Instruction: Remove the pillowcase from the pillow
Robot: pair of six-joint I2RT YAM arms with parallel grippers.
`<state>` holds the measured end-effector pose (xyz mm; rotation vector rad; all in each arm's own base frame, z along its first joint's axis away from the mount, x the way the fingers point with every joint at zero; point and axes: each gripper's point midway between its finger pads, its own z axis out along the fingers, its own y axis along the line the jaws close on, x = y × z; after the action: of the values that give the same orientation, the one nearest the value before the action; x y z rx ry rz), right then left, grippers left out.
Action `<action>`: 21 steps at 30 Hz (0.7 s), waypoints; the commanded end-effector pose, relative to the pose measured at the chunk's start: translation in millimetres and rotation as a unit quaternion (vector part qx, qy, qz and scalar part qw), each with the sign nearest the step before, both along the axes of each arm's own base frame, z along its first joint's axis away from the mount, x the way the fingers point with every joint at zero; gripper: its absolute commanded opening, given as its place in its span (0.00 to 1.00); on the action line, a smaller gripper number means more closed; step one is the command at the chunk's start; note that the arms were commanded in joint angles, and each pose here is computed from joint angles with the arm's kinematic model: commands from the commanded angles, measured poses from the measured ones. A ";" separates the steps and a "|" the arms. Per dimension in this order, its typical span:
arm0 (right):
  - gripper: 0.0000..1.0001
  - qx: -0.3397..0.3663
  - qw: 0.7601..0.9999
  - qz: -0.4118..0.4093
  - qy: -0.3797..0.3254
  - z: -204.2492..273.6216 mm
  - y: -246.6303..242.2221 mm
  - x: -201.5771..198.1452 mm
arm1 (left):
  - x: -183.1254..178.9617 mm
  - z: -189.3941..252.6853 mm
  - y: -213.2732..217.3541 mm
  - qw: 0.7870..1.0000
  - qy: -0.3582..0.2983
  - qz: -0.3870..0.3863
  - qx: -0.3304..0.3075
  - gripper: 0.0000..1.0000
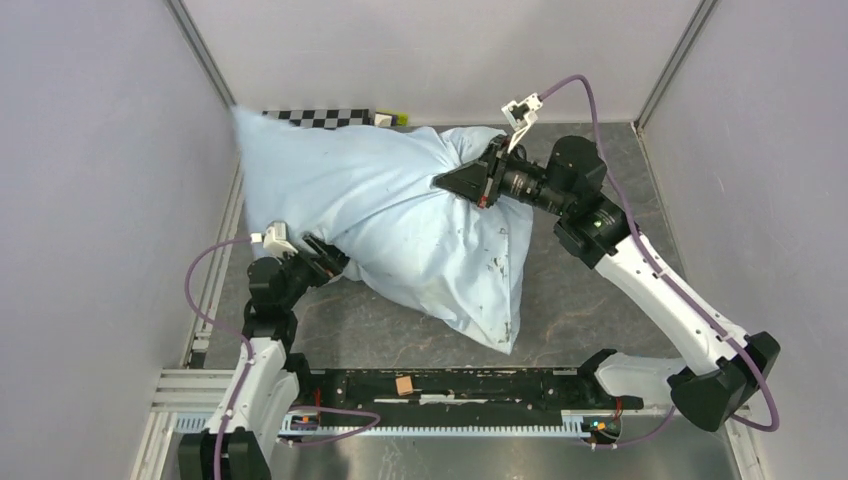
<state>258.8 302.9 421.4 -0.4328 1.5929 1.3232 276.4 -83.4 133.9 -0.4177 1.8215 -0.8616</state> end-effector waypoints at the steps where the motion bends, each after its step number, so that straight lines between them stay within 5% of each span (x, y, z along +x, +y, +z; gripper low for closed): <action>1: 0.01 0.009 0.983 -0.138 -0.124 57.7 -43.5 16.6 | -3.6 16.4 5.9 0.999 -0.037 0.014 0.020 1.00; 4: 0.07 -0.086 0.971 -0.212 -0.071 -18.1 -53.4 56.8 | -9.4 25.8 7.9 0.997 -0.066 0.021 0.023 1.00; 5: 0.22 -0.117 0.969 -0.210 -0.055 -44.3 -50.1 64.4 | -10.9 27.5 8.3 0.997 -0.073 0.023 0.023 1.00; 7: 0.71 -0.173 0.969 -0.175 -0.029 -89.7 -40.2 66.2 | -12.0 29.0 10.0 0.996 -0.081 0.029 0.024 1.00; 8: 0.78 -0.193 0.967 -0.167 -0.019 -106.0 -40.1 65.6 | -12.2 29.4 9.9 0.996 -0.081 0.029 0.023 1.00; 14: 0.88 -0.259 0.923 -0.284 -0.033 -147.1 -99.1 67.6 | -8.1 21.4 11.1 0.998 -0.053 0.030 0.026 1.00; 21: 0.89 -0.381 0.813 -0.440 -0.013 -192.1 -186.0 69.4 | -2.3 9.1 8.3 0.999 -0.017 0.021 0.019 1.00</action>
<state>320.5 171.5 227.0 -0.2515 1.9458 0.2593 265.9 -75.9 127.1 -0.4610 1.8179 -0.8118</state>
